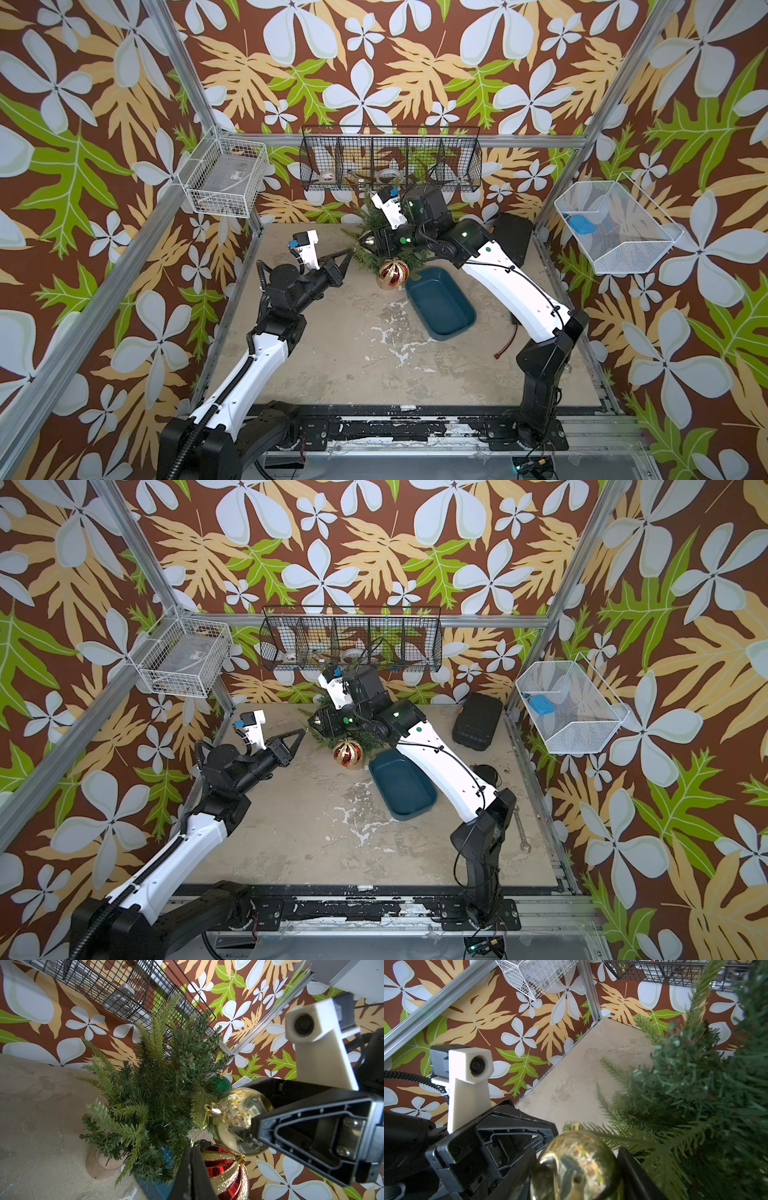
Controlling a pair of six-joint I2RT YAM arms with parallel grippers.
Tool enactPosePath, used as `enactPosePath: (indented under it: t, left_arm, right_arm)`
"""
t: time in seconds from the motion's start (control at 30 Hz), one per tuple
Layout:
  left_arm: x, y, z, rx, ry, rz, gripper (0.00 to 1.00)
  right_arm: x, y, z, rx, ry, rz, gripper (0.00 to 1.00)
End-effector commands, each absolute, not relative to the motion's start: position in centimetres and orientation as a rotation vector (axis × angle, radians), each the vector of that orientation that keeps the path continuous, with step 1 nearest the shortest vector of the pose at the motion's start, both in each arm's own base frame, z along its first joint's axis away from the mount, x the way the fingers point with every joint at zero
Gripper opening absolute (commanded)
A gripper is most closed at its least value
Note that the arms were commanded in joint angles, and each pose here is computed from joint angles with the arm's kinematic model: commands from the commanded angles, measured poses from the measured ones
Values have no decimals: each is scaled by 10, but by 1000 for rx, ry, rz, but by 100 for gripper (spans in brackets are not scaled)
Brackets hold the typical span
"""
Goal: Decorate the small christmas tree with ornaments
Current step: Hang an ornament on the christmas tree.
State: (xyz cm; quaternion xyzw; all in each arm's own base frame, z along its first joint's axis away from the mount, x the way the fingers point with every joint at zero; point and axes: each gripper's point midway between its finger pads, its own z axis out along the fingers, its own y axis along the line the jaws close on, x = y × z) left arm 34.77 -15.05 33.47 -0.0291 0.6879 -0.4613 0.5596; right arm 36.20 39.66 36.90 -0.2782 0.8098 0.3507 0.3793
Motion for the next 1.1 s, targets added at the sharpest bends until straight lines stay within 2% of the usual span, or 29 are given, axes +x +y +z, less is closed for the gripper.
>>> enactPosePath:
  t: [0.0,0.63,1.07]
  left_arm:
    - [344,-151,348,-47,1571,-1105,0]
    - [345,-144,340,-84,1582,-1065,0]
    - [342,-140,356,-80,1551,-1036,0]
  right_arm:
    - [358,398,367,-732,2073,899,59]
    - [356,404,367,-747,2069,914,59]
    - [353,405,383,-747,2028,946,59]
